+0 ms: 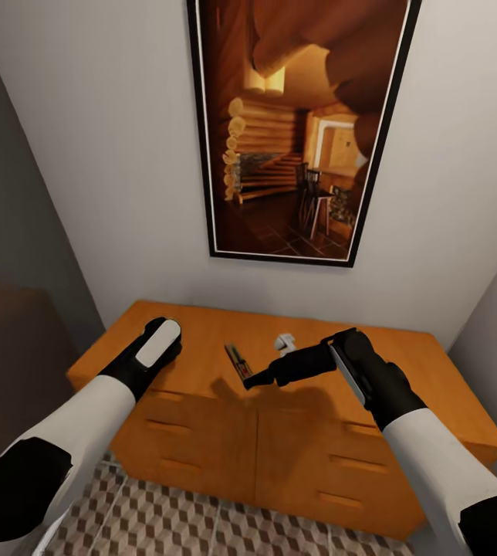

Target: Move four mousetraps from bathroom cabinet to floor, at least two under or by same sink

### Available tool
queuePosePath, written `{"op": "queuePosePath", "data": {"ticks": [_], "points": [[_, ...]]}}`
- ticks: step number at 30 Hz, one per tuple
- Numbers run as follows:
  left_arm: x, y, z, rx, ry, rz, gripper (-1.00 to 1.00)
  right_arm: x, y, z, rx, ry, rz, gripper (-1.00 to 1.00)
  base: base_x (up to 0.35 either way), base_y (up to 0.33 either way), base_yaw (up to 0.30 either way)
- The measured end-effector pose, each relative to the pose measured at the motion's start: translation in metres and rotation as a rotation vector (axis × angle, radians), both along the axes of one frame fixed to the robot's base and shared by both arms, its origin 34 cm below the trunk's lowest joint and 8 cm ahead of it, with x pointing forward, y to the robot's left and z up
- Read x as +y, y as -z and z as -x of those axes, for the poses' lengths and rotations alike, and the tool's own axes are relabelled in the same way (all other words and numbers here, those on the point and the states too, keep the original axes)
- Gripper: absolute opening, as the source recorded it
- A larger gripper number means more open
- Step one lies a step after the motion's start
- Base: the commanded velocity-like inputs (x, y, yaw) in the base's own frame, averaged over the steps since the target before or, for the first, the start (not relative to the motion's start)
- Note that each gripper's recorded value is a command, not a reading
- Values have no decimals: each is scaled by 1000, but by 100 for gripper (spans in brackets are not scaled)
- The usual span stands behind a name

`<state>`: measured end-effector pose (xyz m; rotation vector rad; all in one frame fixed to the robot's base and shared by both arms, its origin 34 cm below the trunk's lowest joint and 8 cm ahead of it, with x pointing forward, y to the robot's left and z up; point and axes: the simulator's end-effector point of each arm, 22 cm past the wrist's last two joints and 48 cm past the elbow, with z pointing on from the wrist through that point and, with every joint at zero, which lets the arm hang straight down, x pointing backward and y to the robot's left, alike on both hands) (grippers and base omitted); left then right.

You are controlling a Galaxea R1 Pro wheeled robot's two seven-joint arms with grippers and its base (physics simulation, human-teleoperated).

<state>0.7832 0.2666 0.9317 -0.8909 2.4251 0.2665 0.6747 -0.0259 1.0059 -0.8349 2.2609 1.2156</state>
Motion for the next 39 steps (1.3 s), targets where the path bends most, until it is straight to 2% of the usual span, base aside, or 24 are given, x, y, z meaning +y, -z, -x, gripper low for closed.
{"op": "queuePosePath", "data": {"ticks": [16,22,24,27,29,32,34,36,38,39], "points": [[7,11,10,46,18,-15,-100,-1,1,-2,-24,-6,-1,-100,-333,0,0],[17,40,28,124,1,-23,-100,-3,7,-3,-25,3,18,-100,-334,0,0],[19,54,34,148,3,-12,-100,-8,17,-7,-32,23,61,-100,-334,0,0],[25,80,50,202,2,3,-100,-23,46,-13,-20,69,157,-100,-334,0,0],[31,109,70,262,-1,24,-100,-42,80,-19,-13,114,257,-100,-325,0,0],[40,159,113,350,-10,87,-100,-81,139,-26,-28,189,415,-100,-268,0,0],[45,186,135,351,-13,128,-100,-111,181,-24,-38,235,514,-100,-212,0,0],[57,205,150,338,-2,131,-100,-131,210,-19,-43,264,575,-100,-135,0,0],[69,232,180,351,31,122,-100,-155,241,-9,-53,290,637,-100,-62,0,0],[71,237,187,356,42,118,-100,-160,248,-6,-54,296,648,-100,-36,0,0]]}}
